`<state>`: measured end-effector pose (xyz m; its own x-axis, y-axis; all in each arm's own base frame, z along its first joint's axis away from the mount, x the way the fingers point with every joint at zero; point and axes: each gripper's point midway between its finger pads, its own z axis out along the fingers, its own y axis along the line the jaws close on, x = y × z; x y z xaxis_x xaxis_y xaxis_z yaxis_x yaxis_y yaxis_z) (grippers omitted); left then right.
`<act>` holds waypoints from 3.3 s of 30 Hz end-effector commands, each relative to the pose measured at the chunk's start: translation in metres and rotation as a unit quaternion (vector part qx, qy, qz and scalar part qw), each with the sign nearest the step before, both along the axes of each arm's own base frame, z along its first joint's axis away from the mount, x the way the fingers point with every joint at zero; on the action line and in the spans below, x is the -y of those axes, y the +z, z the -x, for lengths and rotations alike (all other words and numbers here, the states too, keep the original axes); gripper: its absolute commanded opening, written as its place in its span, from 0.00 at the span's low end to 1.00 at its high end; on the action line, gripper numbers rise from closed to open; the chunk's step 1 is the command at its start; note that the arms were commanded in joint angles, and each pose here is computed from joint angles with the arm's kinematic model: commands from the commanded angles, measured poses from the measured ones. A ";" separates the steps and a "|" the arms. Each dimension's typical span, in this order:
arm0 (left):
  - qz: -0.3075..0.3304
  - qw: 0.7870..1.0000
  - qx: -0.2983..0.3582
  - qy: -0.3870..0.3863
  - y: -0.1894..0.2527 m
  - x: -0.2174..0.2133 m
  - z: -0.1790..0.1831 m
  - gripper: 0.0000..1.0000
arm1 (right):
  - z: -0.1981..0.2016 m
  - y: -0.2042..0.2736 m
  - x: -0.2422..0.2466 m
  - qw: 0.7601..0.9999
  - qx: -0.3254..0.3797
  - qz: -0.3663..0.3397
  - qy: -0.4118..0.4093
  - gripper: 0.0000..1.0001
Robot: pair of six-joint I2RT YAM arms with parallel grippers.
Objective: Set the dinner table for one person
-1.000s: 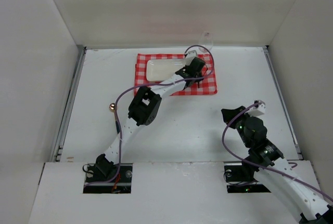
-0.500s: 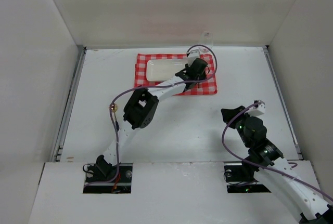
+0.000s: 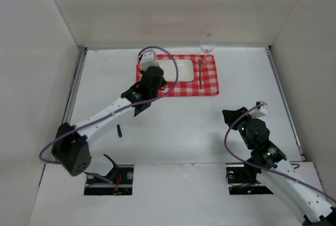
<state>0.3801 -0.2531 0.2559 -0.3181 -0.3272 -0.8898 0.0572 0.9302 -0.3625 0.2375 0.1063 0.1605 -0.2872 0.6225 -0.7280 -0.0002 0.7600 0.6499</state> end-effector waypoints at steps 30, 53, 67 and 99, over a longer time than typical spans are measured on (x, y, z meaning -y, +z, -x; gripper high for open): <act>-0.092 0.906 -0.320 0.263 -0.245 -0.235 0.158 0.24 | 0.006 0.024 -0.020 0.997 0.051 -0.026 0.044 0.30; -0.067 0.996 -0.057 0.017 -0.079 -0.118 0.001 0.02 | 0.004 0.018 -0.020 0.998 0.043 -0.022 0.039 0.30; -0.053 0.993 -0.091 -0.061 -0.111 -0.110 -0.101 0.02 | 0.005 0.019 -0.019 0.998 0.046 -0.025 0.037 0.30; -0.073 0.985 -0.159 0.000 -0.188 -0.122 -0.133 0.03 | 0.003 0.013 -0.020 0.999 0.035 -0.020 0.037 0.30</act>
<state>0.4912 -0.1339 0.0386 -0.6592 -0.1759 -0.7311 -0.0341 0.9782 -0.2047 0.2317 0.1233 0.1607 -0.3105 0.6151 -0.7247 -0.0712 0.7452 0.6630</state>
